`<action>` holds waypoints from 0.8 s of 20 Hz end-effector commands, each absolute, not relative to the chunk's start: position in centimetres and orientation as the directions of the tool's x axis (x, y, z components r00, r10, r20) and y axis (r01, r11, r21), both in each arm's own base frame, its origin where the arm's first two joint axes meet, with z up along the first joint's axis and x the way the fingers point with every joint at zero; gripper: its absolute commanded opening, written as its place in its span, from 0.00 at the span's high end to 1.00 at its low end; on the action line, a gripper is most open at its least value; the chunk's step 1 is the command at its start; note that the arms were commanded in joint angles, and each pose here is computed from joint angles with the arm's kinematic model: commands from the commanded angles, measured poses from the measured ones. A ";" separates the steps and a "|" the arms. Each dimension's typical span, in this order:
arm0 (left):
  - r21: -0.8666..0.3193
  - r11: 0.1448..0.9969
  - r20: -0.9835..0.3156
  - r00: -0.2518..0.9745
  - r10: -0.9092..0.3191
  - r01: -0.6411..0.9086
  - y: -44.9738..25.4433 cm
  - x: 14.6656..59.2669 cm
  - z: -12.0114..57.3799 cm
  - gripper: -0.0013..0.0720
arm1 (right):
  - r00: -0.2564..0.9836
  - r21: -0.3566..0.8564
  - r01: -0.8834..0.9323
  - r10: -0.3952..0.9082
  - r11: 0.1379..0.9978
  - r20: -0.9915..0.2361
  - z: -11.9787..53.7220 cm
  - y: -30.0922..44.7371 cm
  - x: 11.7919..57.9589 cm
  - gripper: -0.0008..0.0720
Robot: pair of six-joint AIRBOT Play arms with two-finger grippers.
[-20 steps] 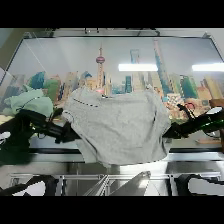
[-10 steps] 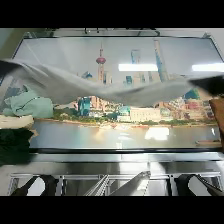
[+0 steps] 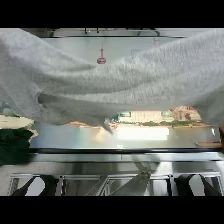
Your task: Fold the shirts.
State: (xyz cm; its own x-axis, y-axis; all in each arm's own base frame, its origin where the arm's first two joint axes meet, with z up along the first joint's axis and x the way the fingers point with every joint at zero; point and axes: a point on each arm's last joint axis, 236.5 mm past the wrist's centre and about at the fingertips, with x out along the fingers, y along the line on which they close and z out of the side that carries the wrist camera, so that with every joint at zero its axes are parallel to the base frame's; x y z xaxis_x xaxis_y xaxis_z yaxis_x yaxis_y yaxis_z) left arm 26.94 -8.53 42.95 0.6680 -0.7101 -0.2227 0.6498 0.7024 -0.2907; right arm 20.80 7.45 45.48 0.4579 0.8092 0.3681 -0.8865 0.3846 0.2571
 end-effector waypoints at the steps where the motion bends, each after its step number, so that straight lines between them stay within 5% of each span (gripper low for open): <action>1: -0.328 0.671 -0.251 0.623 -0.741 0.666 -8.7 27.8 42.6 0.95 | 0.474 0.310 -0.872 0.812 0.379 0.342 45.1 7.3 21.2 0.96; 5: -0.403 0.721 -0.321 0.651 -0.688 0.564 -5.3 28.9 39.3 0.95 | 0.611 0.513 -0.722 0.775 0.464 0.159 39.7 4.7 25.9 0.96; 9: -0.545 0.725 -0.396 0.634 -0.664 0.420 -1.6 30.5 32.6 0.95 | 0.840 0.634 -0.292 0.509 0.717 -0.190 30.5 -2.5 32.1 0.96; 16: -0.720 0.484 -0.395 0.281 -0.875 0.497 -8.2 37.5 25.0 0.96 | 0.831 0.797 -0.101 0.491 0.595 -0.261 19.5 -5.5 34.1 0.96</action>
State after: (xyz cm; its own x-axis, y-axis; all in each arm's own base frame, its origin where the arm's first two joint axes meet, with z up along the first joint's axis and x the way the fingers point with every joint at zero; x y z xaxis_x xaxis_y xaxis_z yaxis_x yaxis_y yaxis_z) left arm 34.85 -5.29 27.72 0.4063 -0.8248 -0.3932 0.4743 0.5582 -0.6808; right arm 33.34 -3.92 24.53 0.8258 0.5255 -0.2047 -0.2012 0.6136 0.7636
